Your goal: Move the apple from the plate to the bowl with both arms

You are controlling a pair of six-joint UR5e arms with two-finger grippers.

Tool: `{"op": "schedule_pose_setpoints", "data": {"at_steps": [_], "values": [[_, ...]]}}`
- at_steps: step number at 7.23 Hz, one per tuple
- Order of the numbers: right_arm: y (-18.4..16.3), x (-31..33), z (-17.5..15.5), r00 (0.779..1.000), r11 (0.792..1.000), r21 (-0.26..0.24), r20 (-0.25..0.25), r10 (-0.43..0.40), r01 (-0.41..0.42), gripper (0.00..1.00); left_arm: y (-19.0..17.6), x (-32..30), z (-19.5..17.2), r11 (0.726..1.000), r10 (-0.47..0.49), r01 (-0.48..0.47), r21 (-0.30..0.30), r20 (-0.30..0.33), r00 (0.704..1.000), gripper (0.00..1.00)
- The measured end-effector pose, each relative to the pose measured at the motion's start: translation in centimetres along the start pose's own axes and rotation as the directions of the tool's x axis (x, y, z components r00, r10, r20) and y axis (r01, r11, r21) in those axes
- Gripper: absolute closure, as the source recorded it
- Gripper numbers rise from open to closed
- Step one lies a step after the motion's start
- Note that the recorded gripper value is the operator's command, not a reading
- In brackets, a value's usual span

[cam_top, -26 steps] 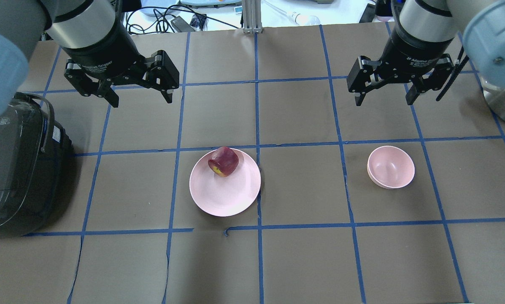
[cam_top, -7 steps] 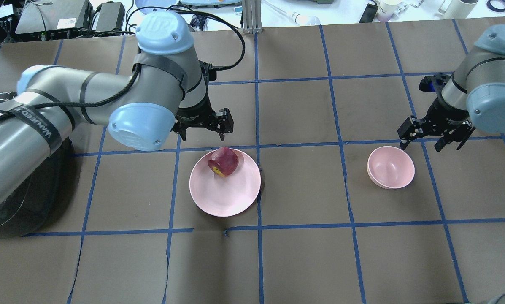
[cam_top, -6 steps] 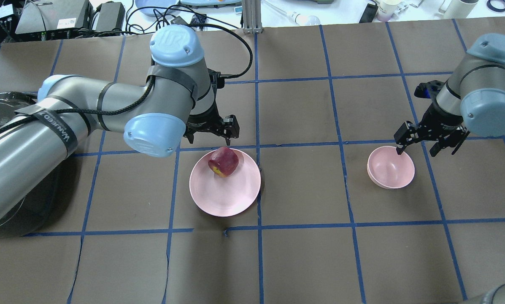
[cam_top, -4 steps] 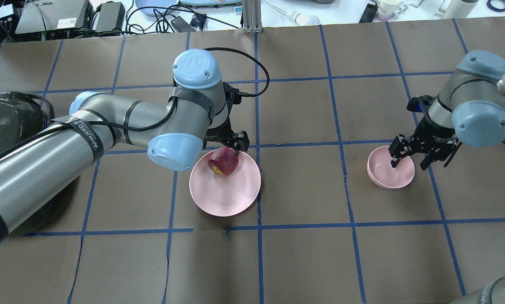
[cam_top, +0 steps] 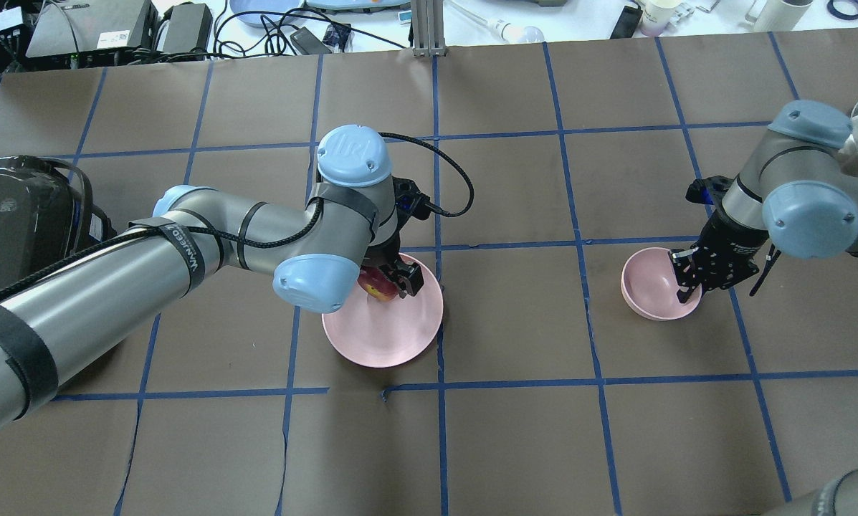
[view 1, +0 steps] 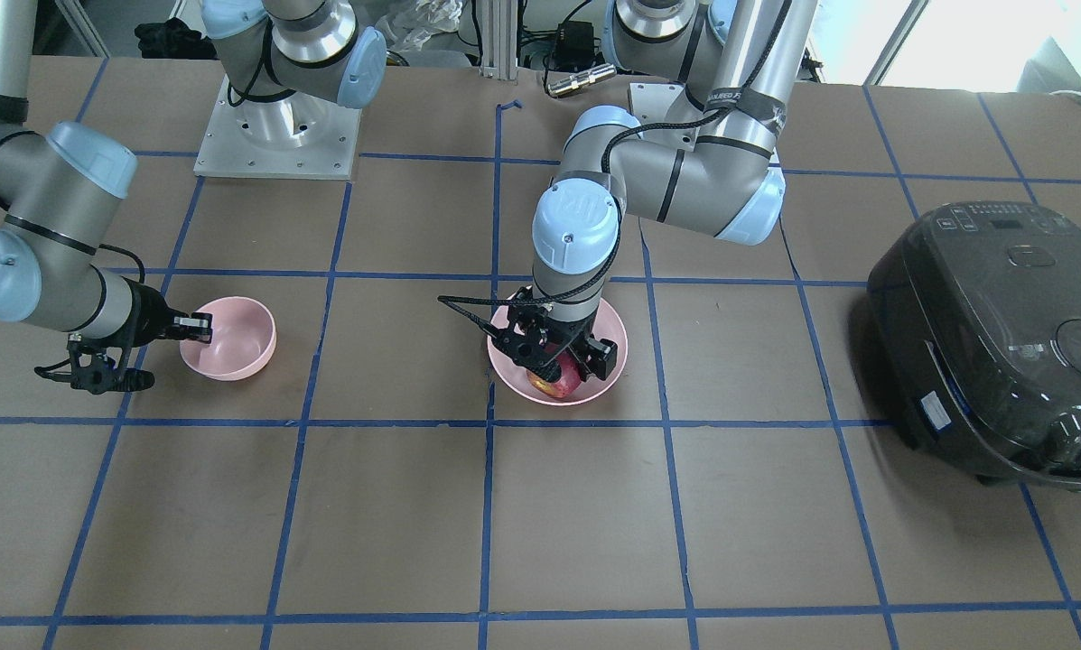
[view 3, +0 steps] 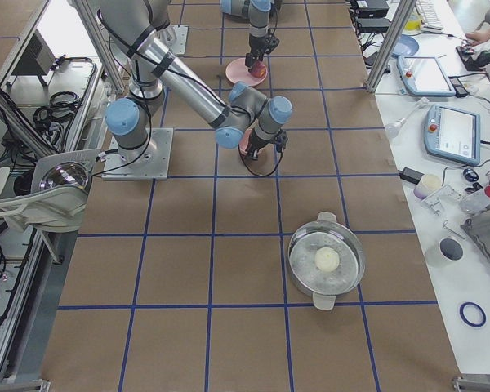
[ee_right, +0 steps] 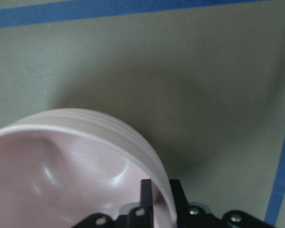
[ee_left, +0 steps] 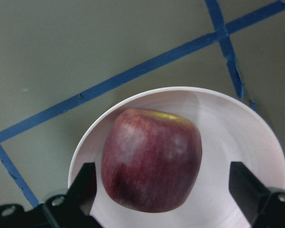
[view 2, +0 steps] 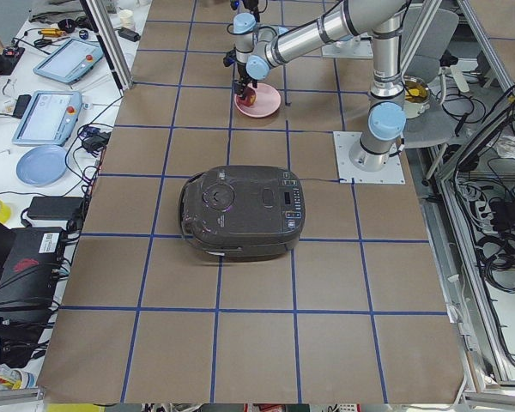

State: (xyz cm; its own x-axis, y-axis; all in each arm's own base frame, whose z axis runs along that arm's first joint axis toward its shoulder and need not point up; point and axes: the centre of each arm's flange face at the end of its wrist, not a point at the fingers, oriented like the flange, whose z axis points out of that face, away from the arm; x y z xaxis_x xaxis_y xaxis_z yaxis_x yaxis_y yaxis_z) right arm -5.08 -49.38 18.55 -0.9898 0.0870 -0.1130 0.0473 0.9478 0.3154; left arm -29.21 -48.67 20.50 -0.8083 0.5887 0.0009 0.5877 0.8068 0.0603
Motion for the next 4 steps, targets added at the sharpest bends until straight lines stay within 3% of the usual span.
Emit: {"op": "schedule_pose_setpoints", "data": {"at_steps": [2,3,4], "values": [[0.2,-0.2,-1.3,1.000,1.000,0.006,-0.003,0.021,-0.021,1.00,-0.3,-0.1,0.8,1.000,0.013,-0.013,0.010,0.004,1.000,0.32],[0.3,-1.2,-3.1,0.998,0.998,0.015,0.015,0.058,-0.058,1.00,-0.5,-0.2,0.8,1.000,0.012,-0.012,0.019,0.007,1.000,0.59],[0.4,-3.3,-4.9,0.993,0.995,0.017,0.057,0.100,-0.102,1.00,-0.6,-0.3,0.4,1.000,0.007,-0.007,0.030,0.011,1.000,0.70]]}}
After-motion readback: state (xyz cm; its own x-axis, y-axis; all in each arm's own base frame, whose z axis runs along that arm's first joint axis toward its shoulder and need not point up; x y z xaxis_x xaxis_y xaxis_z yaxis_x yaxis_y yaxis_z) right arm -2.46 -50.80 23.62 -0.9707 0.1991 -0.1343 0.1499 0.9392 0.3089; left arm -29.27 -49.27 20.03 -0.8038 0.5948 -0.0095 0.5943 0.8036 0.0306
